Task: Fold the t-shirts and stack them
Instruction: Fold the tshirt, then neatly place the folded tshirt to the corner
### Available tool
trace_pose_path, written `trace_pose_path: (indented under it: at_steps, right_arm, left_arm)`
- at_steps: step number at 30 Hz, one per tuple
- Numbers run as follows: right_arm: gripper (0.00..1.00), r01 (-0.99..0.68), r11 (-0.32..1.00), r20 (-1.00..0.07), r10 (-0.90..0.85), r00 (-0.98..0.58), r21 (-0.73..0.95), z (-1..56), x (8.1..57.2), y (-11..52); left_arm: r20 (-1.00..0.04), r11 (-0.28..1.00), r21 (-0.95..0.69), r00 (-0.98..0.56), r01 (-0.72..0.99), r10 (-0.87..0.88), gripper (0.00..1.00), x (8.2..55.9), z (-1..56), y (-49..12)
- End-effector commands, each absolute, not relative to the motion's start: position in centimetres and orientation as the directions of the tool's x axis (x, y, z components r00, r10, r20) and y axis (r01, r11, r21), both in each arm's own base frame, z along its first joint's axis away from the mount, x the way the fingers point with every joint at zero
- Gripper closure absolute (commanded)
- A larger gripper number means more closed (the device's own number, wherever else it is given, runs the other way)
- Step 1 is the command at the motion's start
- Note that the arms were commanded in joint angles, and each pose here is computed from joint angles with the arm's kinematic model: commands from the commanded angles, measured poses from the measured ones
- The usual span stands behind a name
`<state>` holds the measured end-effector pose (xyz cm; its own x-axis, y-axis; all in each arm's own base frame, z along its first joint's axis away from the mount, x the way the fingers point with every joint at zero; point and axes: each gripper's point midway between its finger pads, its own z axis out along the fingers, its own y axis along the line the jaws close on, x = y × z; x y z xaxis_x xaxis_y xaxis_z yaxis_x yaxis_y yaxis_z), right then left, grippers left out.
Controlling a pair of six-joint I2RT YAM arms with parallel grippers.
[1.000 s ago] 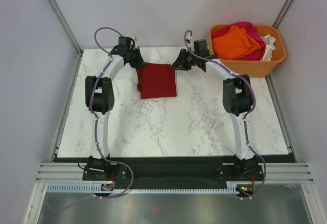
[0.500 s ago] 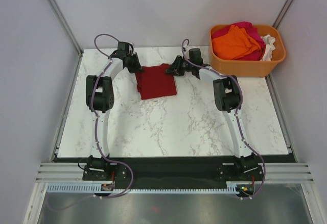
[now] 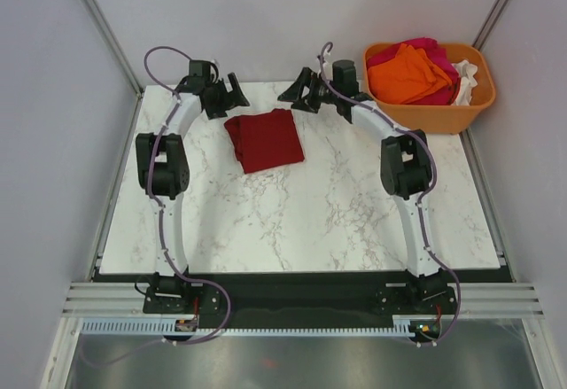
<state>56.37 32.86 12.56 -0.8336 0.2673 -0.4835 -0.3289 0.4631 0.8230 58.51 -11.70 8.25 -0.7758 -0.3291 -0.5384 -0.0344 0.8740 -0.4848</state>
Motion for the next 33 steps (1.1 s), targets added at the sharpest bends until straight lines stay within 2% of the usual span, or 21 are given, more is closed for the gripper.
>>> trace_pose_path:
  at_steps: [1,4,5,6,7,8,10,14,27,33]
  right_arm:
    - [0.07,-0.553,0.401,-0.672,0.274,-0.688,0.73,26.1,54.3,32.8]
    - [0.06,-0.542,0.448,-0.687,0.277,-0.672,0.711,27.3,52.3,31.4]
    - [0.05,-0.572,0.463,-0.723,0.274,-0.634,0.677,29.2,51.4,30.8]
    - [0.05,-0.521,0.497,-0.693,0.263,-0.672,0.694,27.1,50.5,30.0]
    - [0.05,-0.501,0.525,-0.693,0.27,-0.668,0.687,26.7,50.3,29.3]
    - [0.05,-0.509,0.533,-0.707,0.274,-0.652,0.676,28.0,49.3,28.7]
    - [0.04,-0.454,0.568,-0.68,0.281,-0.677,0.687,25.9,48.2,27.2]
    - [0.04,-0.437,0.588,-0.68,0.284,-0.676,0.68,25.9,45.4,25.6]
    - [0.05,-0.394,0.615,-0.638,0.239,-0.732,0.683,21.2,41.2,24.3]
    - [0.05,-0.397,0.617,-0.636,0.226,-0.737,0.68,20.5,40.8,24.2]
  left_arm:
    - [-0.659,0.91,-0.415,-0.686,-0.009,-0.308,0.0,59.1,15.9,-9.3]
    - [-0.648,0.916,-0.401,-0.699,-0.025,-0.303,0.01,57.2,16.3,-9.0]
    - [-0.61,0.918,-0.392,-0.731,-0.057,-0.306,0.02,55.7,14.4,-8.7]
    - [-0.594,0.921,-0.384,-0.743,-0.074,-0.307,0.03,54.9,13.7,-8.6]
    - [-0.595,0.922,-0.379,-0.74,-0.084,-0.312,0.05,54.0,14.2,-8.3]
    - [-0.544,0.919,-0.376,-0.775,-0.117,-0.321,0.07,52.3,11.9,-8.3]
    - [-0.509,0.921,-0.367,-0.8,-0.131,-0.317,0.07,50.6,10.5,-8.3]
    - [-0.413,0.928,-0.342,-0.862,-0.151,-0.293,0.07,47.1,6.4,-9.3]
    - [-0.318,0.94,-0.313,-0.918,-0.134,-0.237,0.07,43.6,2.5,-11.5]
    - [-0.3,0.941,-0.307,-0.924,-0.142,-0.237,0.07,44.0,1.4,-11.5]
